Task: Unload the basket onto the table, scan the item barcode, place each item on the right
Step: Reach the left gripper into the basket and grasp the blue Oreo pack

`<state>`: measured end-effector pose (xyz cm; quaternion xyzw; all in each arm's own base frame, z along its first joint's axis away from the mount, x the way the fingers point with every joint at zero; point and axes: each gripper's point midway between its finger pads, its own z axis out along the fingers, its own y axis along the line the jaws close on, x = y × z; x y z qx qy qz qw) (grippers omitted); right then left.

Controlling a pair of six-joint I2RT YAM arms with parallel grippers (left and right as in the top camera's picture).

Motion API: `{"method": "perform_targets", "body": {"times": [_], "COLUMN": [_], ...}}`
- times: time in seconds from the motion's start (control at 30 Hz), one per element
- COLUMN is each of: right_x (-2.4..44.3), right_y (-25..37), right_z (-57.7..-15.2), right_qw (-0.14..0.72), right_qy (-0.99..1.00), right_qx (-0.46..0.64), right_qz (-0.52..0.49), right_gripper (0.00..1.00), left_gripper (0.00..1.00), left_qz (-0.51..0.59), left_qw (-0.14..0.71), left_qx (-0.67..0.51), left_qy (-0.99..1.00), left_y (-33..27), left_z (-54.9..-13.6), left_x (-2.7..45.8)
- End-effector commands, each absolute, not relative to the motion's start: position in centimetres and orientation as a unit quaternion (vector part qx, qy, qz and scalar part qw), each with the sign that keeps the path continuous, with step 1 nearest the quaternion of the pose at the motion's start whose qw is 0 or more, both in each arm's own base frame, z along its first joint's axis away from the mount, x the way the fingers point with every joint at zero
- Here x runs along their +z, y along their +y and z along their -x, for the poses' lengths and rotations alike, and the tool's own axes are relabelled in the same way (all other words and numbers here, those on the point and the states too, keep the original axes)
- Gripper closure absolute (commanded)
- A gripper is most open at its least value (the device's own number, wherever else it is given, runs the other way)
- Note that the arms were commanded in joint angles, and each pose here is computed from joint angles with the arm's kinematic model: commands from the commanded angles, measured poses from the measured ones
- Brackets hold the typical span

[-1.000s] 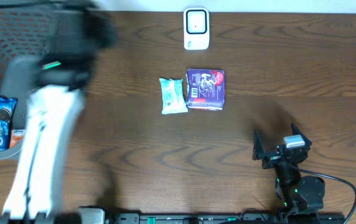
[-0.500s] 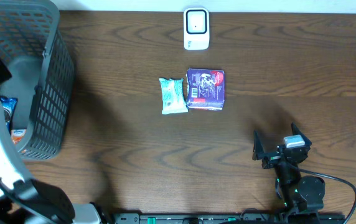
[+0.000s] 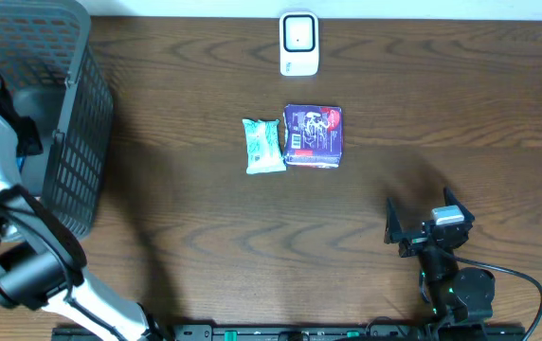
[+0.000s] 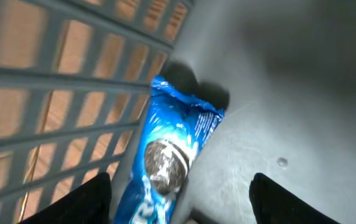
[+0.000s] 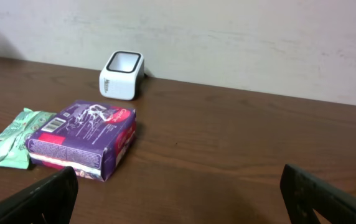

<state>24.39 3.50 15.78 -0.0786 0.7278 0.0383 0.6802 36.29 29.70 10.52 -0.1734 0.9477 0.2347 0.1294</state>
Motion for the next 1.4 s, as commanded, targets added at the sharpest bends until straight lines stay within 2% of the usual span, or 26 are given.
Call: {"method": "perform_targets", "body": {"times": [0.0, 0.17, 0.23, 0.47, 0.5, 0.67, 0.7, 0.73, 0.93, 1.1, 1.17, 1.37], "right_x": [15.7, 15.7, 15.7, 15.7, 15.7, 15.7, 15.7, 15.7, 15.7, 15.7, 15.7, 15.7], "right_y": [3.3, 3.3, 3.3, 3.3, 3.3, 3.3, 3.3, 3.3, 3.3, 3.3, 3.3, 3.3], "right_z": [-24.4, -24.4, -24.4, -24.4, -24.4, -24.4, -24.4, -24.4, -24.4, -24.4, -24.4, -24.4], "right_qw": [0.680, 0.680, 0.680, 0.680, 0.680, 0.680, 0.680, 0.680, 0.680, 0.680, 0.680, 0.680], "right_qy": [0.728, 0.728, 0.728, 0.728, 0.728, 0.728, 0.728, 0.728, 0.728, 0.728, 0.728, 0.728], "right_qx": [0.035, 0.035, 0.035, 0.035, 0.035, 0.035, 0.035, 0.035, 0.035, 0.035, 0.035, 0.035], "right_qz": [0.076, 0.076, 0.076, 0.076, 0.076, 0.076, 0.076, 0.076, 0.076, 0.076, 0.076, 0.076], "right_gripper": [0.01, 0.01, 0.01, 0.01, 0.01, 0.01, 0.01, 0.01, 0.01, 0.01, 0.01, 0.01], "left_gripper": [0.29, 0.30, 0.30, 0.31, 0.35, 0.78, 0.81, 0.91, 0.92, 0.93, 0.93, 0.93], "left_qz": [0.161, 0.147, 0.125, 0.127, 0.124, 0.128, 0.130, 0.132, 0.217, 0.237, 0.227, 0.209], "left_qw": [0.101, 0.082, 0.090, 0.085, 0.086, 0.073, 0.074, 0.076, 0.169, 0.350, 0.442, 0.583], "left_qx": [0.247, 0.240, 0.184, 0.156, 0.134, 0.124, 0.125, 0.130, 0.155, 0.098, 0.054, 0.034], "left_qy": [0.950, 0.956, 0.971, 0.976, 0.979, 0.981, 0.981, 0.980, 0.949, 0.901, 0.866, 0.785], "left_y": [31.6, 32.9, 31.8, 31.8, 31.1, 30.8, 30.9, 31.0, 31.9, 29.2, 26.8, 22.8], "left_z": [-35.2, -34.4, -34.8, -35.0, -35.2, -34.9, -35.0, -34.9, -36.6, -39.6, -40.3, -38.0], "left_x": [8.7, 6.7, 4.8, 1.8, 0.9, -0.4, -0.3, 0.1, 7.3, 19.3, 26.0, 38.5]}}
